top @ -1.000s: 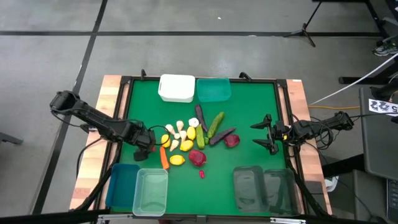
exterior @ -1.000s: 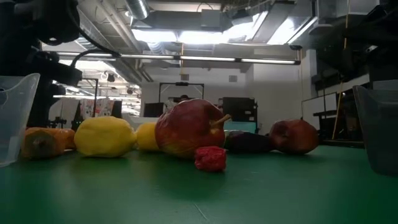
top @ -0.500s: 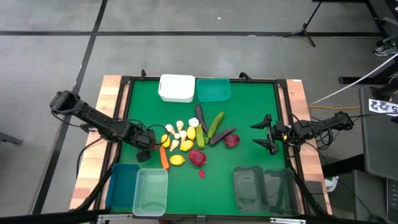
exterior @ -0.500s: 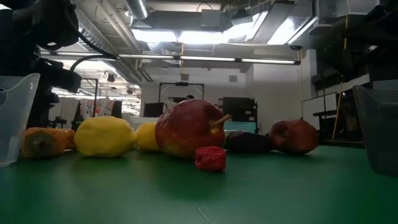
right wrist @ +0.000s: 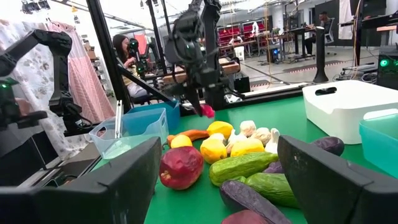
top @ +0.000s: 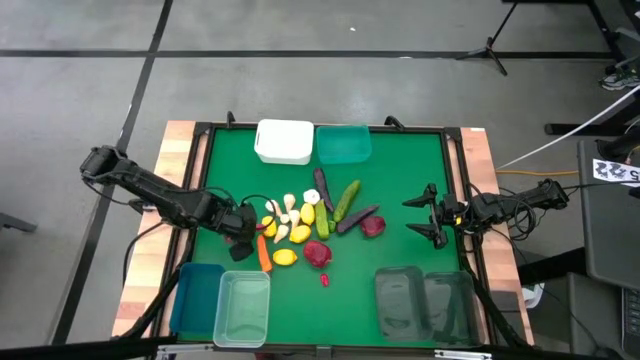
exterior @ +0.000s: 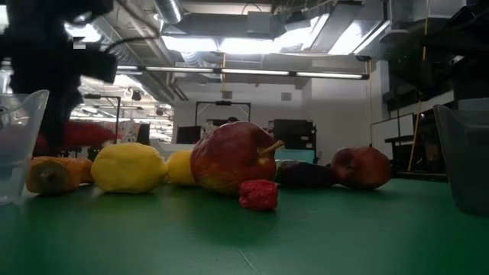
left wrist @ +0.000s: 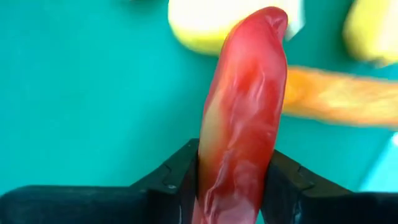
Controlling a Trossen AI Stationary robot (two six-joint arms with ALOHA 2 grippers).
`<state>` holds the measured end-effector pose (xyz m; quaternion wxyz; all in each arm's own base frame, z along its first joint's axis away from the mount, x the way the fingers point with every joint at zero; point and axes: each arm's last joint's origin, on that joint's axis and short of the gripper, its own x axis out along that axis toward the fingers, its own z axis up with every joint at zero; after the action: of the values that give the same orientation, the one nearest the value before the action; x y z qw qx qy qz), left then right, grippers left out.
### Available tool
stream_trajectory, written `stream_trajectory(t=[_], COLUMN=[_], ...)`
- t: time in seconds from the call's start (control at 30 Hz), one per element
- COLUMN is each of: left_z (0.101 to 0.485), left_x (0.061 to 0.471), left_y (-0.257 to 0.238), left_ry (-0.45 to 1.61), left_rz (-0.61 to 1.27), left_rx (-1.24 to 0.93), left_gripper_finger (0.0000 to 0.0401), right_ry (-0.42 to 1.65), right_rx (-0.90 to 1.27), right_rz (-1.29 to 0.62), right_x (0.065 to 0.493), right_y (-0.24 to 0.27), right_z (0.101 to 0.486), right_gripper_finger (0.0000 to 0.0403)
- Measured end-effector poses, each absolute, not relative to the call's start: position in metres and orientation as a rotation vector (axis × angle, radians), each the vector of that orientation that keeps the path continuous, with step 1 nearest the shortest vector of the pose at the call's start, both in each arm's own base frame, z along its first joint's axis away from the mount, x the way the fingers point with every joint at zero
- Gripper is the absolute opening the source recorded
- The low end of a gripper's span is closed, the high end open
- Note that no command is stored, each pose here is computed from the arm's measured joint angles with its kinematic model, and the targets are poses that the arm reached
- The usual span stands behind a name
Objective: Sort produce into baskets
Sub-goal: Put the red chili pepper into the blue bin
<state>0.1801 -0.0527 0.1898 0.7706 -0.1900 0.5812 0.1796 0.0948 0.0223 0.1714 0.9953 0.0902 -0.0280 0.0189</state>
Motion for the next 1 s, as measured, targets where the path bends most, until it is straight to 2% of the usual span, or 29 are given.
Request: stream_trajectory(t=[0.2,0.37,1.0], left_z=[0.231,0.255,0.257], left_x=[0.185,0.179,0.117], left_y=[-0.061,-0.070,-0.166], left_ry=[1.273,1.247,1.300], left_rz=[0.449,0.681,0.910], left_rx=[-0.571,-0.844,-1.375], left_gripper_finger=[0.0131,0.0131,0.0132], right_ry=[-0.056,-0.056,-0.051], right_rx=[0.181,0.181,0.179], right_rz=[0.038,0.038,0.040], right_x=[0.095,0.095,0.095], right_y=[0.022,0.022,0.022], right_z=[0.171,0.171,0.171], right_gripper_finger=[0.0321,0.0321,0.0321])
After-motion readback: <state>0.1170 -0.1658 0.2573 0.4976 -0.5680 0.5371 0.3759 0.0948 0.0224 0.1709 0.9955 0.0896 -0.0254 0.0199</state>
